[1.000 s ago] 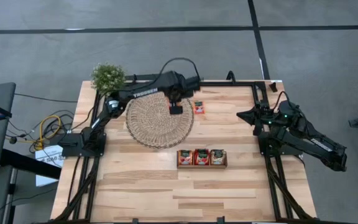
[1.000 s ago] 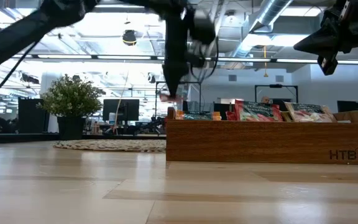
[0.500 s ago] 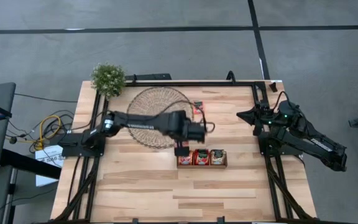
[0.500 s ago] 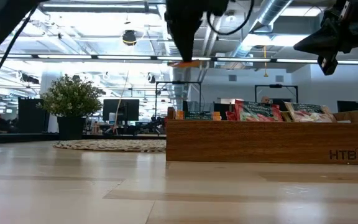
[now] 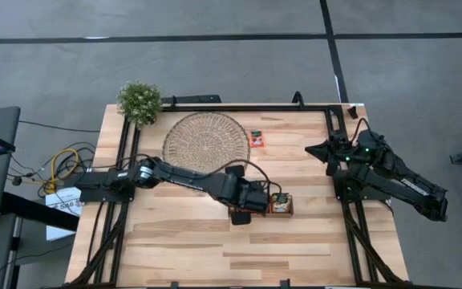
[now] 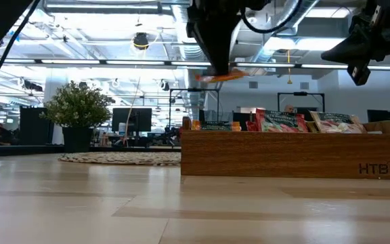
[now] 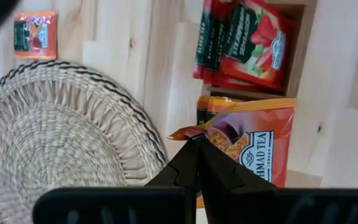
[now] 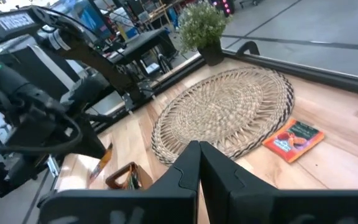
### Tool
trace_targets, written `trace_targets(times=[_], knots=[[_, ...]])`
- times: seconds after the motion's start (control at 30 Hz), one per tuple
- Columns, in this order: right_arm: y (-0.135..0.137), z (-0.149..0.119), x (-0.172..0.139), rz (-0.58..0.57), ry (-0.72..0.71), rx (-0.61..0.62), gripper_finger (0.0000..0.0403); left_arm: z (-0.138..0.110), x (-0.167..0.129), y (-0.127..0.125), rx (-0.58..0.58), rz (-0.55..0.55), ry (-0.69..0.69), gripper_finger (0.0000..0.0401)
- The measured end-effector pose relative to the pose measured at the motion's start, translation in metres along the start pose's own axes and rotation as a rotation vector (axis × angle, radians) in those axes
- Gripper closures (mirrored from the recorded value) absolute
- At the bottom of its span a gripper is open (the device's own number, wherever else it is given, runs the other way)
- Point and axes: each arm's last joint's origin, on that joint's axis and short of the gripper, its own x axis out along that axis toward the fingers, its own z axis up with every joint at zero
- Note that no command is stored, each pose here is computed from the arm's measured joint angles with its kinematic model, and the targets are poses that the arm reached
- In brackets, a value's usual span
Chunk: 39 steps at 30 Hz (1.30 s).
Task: Pick & Place Tea
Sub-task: Put the left orange tea bag into the left slot of the wooden organizer
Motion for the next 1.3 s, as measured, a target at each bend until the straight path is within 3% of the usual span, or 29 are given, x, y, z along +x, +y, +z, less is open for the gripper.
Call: trace_targets(times=[0.33, 0.7, 1.3], knots=[[0.0, -0.001, 0.0, -0.003, 0.006, 0.002, 0.0403, -0.004, 0.03, -0.022, 0.111, 0.08, 0.049, 0.0401], [0.0, -0.001, 0.0, -0.004, 0.007, 0.002, 0.0403, -0.003, 0.046, -0.026, 0.283, 0.186, 0.053, 0.0401], [0.0, -0.001, 0.0, -0.006, 0.008, 0.003, 0.0403, -0.002, 0.053, -0.028, 0.315, 0.2, 0.056, 0.0401]])
